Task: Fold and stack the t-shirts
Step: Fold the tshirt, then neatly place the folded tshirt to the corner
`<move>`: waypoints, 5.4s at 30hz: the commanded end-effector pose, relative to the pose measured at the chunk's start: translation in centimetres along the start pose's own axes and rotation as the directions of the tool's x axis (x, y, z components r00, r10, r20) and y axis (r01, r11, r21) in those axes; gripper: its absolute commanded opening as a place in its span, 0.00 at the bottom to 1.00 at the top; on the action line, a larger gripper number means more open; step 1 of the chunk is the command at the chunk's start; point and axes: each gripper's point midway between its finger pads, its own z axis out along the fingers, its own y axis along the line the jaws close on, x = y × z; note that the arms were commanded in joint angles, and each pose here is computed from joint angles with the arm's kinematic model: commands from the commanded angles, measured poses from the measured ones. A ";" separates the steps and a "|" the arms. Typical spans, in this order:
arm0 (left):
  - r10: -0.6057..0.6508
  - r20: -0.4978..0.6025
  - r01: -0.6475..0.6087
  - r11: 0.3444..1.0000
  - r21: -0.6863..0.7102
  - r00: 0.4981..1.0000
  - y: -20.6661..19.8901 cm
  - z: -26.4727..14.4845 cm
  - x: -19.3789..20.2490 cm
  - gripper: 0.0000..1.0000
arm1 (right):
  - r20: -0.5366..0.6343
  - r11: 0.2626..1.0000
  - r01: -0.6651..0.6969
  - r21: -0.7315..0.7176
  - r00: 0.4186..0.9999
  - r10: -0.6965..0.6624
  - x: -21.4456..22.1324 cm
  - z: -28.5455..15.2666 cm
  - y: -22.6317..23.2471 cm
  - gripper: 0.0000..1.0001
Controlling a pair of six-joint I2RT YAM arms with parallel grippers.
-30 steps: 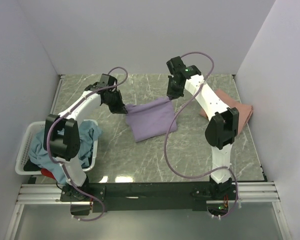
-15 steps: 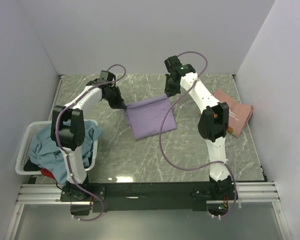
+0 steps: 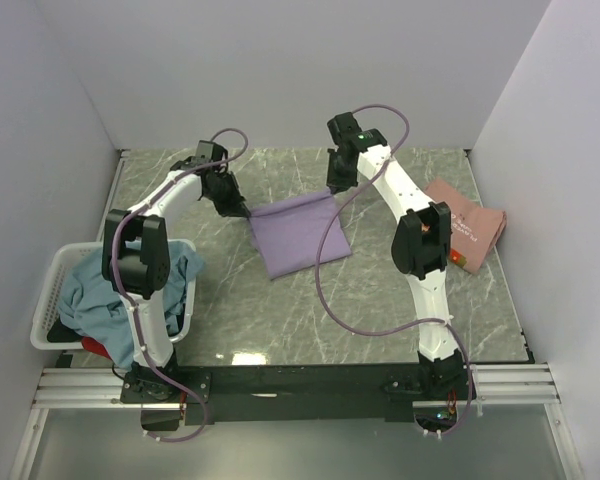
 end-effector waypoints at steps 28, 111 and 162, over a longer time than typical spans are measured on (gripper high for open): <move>0.036 -0.066 -0.036 0.999 -0.011 0.997 -0.5 2.3 4.6 0.75 | 0.008 0.942 0.051 -0.333 0.999 -0.052 2.7 -3.5 -2.4 0.78; 0.173 -0.168 -0.157 0.982 0.105 0.971 3.2 4.2 9.6 0.36 | -0.237 0.908 0.051 -0.417 0.958 -0.163 11.5 6.2 -0.2 0.00; 0.139 -0.178 -0.105 0.977 0.188 0.974 4.3 2.9 12.3 0.41 | 0.237 0.932 -0.293 0.214 0.941 0.242 -6.3 -13.1 -22.9 0.00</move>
